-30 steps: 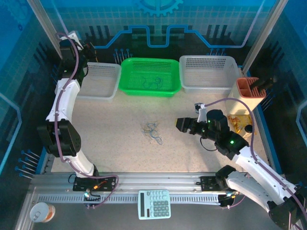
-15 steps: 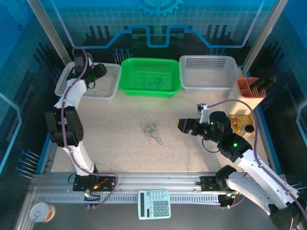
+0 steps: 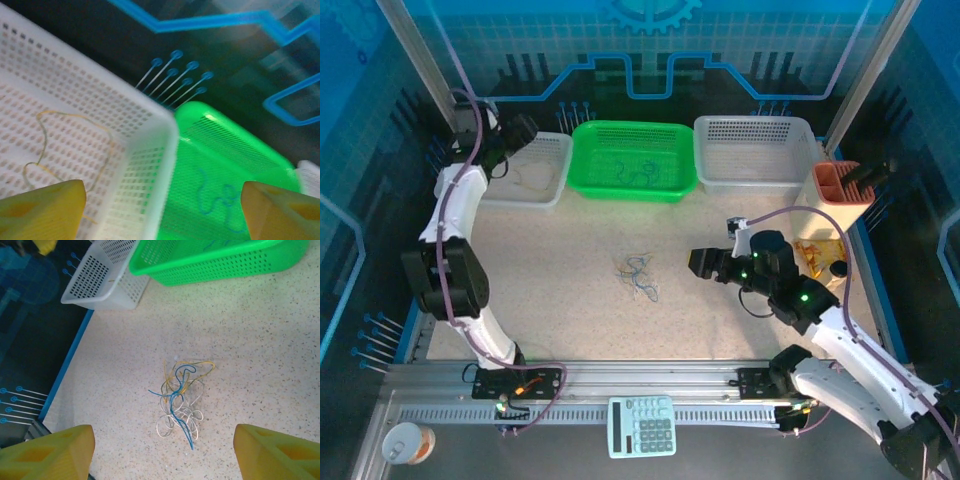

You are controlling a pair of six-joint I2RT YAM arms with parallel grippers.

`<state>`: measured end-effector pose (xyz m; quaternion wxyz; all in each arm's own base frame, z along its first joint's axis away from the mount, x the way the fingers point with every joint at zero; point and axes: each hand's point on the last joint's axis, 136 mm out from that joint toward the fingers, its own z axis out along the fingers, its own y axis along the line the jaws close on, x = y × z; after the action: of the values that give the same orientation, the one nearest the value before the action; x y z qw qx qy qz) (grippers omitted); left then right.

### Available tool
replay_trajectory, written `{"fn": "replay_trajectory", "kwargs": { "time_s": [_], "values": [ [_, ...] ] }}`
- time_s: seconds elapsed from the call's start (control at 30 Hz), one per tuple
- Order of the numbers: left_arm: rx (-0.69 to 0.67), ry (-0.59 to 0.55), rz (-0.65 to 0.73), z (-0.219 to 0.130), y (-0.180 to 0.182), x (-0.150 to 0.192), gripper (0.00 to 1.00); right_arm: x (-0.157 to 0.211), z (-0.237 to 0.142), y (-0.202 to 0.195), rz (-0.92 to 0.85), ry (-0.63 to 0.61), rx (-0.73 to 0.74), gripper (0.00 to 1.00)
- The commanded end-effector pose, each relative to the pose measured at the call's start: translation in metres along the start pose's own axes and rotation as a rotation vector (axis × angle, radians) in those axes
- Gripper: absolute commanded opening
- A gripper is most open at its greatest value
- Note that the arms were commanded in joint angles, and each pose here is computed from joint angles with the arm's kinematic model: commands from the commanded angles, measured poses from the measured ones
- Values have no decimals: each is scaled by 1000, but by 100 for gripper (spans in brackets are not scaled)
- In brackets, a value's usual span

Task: Untangle the cables

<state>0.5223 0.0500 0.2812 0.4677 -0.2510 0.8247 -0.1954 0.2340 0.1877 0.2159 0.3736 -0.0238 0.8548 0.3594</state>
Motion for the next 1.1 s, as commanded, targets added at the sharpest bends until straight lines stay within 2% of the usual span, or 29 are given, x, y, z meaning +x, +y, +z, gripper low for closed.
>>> {"fn": "replay_trajectory", "kwargs": {
  "time_s": [0.0, 0.17, 0.37, 0.5, 0.7, 0.9, 1.07],
  "values": [
    [179, -44, -77, -38, -46, -8, 83, 8, 11, -9, -23, 21, 29, 74],
    [302, 11, -81, -79, -84, 34, 87, 21, 31, -12, -41, 78, 50, 74],
    [399, 129, -45, -129, -106, 118, 91, 38, 55, -15, -92, 162, 89, 72],
    [382, 193, -44, -144, -86, 179, 99, 50, 74, -16, -114, 211, 100, 71],
    [301, 266, -132, -135, -33, 254, 99, 76, 102, -15, -178, 311, 132, 66],
    [226, 346, -90, -130, -17, 286, 99, 84, 120, -7, -215, 347, 144, 60],
    [202, 375, -75, -125, -13, 292, 99, 78, 137, -2, -222, 351, 147, 55]
  ]
}}
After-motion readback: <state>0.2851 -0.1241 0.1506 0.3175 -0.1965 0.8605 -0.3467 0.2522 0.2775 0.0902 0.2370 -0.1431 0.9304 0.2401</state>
